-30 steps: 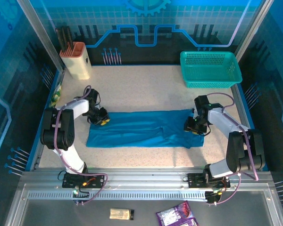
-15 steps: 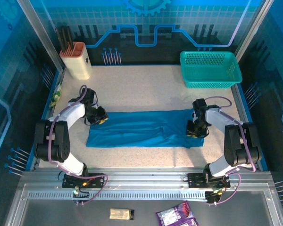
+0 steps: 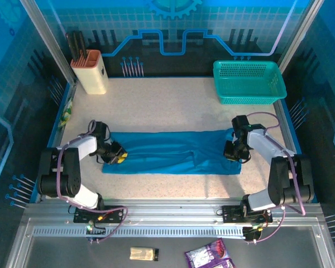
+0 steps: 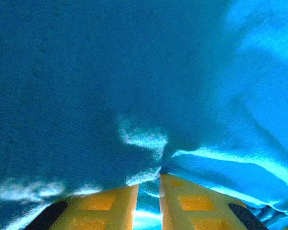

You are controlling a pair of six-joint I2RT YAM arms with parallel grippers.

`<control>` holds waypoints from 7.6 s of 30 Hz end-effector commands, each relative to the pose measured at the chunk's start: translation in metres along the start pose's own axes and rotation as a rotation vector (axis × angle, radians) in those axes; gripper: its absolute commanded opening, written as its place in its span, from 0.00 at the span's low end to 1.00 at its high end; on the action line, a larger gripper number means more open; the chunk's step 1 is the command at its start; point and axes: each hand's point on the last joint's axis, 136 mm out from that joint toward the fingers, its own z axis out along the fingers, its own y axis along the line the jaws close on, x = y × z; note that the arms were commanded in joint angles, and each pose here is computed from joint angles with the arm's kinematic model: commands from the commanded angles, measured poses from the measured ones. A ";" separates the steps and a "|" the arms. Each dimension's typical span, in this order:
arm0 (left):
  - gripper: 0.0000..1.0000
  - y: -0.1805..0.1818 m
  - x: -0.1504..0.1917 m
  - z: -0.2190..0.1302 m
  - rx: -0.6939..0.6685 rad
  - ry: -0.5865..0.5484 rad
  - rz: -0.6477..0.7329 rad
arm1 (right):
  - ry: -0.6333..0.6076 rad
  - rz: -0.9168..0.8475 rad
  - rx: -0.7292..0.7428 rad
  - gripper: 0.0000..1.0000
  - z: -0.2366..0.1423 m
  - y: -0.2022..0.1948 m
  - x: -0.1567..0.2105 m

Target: Fold the inside-out t-shirt

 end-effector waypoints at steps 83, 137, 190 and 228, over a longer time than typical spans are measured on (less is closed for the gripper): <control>0.10 -0.028 -0.008 -0.010 -0.045 -0.009 0.182 | -0.026 0.085 0.335 0.00 -0.057 -0.095 -0.080; 0.03 -0.025 0.009 -0.002 -0.156 -0.024 0.247 | 0.247 -0.630 -0.568 0.00 -0.089 0.403 0.083; 0.15 -0.090 0.165 -0.001 0.001 0.182 0.464 | 0.297 -0.135 -0.168 0.39 0.035 0.117 0.037; 0.31 -0.175 0.006 0.016 0.194 0.071 0.502 | 0.013 -0.420 -0.583 0.33 -0.037 0.183 -0.071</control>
